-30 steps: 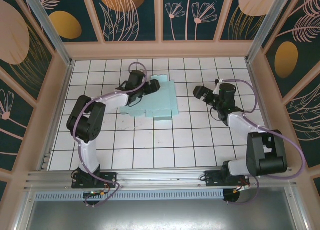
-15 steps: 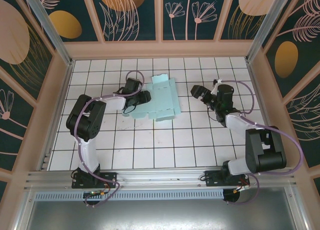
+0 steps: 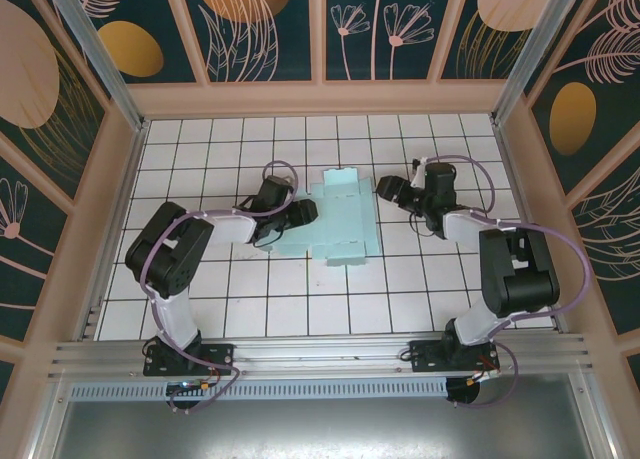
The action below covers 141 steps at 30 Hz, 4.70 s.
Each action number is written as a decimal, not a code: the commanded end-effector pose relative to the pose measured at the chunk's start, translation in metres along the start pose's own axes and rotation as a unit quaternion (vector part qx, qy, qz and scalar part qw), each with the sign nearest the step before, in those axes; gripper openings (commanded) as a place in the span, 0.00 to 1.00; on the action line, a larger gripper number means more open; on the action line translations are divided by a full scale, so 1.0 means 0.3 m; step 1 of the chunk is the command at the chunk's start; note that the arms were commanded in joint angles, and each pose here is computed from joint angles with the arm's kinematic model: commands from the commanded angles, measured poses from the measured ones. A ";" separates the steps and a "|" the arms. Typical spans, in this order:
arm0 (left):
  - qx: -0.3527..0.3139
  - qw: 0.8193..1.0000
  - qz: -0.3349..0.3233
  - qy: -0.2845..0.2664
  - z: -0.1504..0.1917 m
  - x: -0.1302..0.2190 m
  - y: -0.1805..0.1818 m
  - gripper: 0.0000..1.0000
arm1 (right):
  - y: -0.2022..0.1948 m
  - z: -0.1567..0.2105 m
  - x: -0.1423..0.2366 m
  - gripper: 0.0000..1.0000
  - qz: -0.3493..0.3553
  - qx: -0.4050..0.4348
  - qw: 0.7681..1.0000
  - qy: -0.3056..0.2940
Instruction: Fold the paper box
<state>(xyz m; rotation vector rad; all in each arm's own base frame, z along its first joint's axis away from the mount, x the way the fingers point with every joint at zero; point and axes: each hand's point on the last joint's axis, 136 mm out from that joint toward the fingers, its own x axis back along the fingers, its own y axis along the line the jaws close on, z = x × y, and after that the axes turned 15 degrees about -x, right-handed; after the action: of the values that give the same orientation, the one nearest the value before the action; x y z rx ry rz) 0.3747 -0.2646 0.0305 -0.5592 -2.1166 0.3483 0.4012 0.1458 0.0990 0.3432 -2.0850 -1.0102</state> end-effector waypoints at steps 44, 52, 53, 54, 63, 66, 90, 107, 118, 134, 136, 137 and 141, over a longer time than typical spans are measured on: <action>0.056 0.992 -0.076 -0.086 -0.023 0.274 0.079 0.99 | -0.031 0.076 -0.078 0.00 0.146 0.174 0.974 0.018; 0.055 0.992 -0.079 -0.086 -0.030 0.281 0.077 0.99 | -0.083 -0.007 -0.061 0.00 0.330 0.323 0.886 -0.041; 0.055 0.992 -0.078 -0.085 -0.030 0.279 0.076 0.99 | -0.084 -0.011 -0.065 0.00 0.343 0.332 0.877 -0.048; 0.055 0.992 -0.076 -0.084 -0.029 0.277 0.074 0.99 | -0.087 -0.010 -0.071 0.00 0.351 0.337 0.872 -0.051; 0.046 0.988 -0.121 -0.084 -0.007 0.302 0.133 0.99 | -0.030 -0.007 -0.128 0.00 0.429 0.405 0.800 -0.106; 0.041 0.986 -0.134 -0.085 -0.001 0.313 0.148 0.99 | -0.016 0.016 -0.157 0.00 0.458 0.450 0.758 -0.115; 0.021 0.976 -0.179 -0.119 -0.044 0.326 0.196 0.99 | -0.048 0.027 -0.203 0.00 0.388 0.402 0.828 -0.042; 0.023 0.977 -0.102 -0.186 -0.161 0.412 0.073 0.99 | 0.214 0.025 -0.166 0.00 0.133 0.372 0.915 -0.080; -0.113 0.978 0.048 -0.171 -0.435 0.361 -0.275 0.98 | 0.332 0.049 -0.036 0.00 0.003 0.378 0.914 -0.145; -0.212 0.967 0.070 -0.121 -0.646 0.222 -0.475 0.71 | 0.314 0.095 -0.051 0.00 0.041 0.414 0.901 -0.126; -0.224 0.965 0.075 -0.115 -0.657 0.198 -0.491 0.70 | 0.320 0.112 -0.057 0.00 0.038 0.419 0.899 -0.121; -0.230 0.963 0.080 -0.111 -0.665 0.189 -0.502 0.70 | 0.322 0.120 -0.060 0.00 0.038 0.423 0.898 -0.118; -0.243 0.962 0.097 -0.078 -0.667 0.117 -0.530 0.71 | 0.334 0.147 -0.072 0.00 0.039 0.435 0.892 -0.112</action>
<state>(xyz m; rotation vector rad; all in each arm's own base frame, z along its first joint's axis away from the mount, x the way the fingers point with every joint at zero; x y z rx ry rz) 0.4845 -0.3652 0.2573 -1.0123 -2.4097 0.0373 0.3868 0.2391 0.1357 0.5891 -2.6165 -0.0314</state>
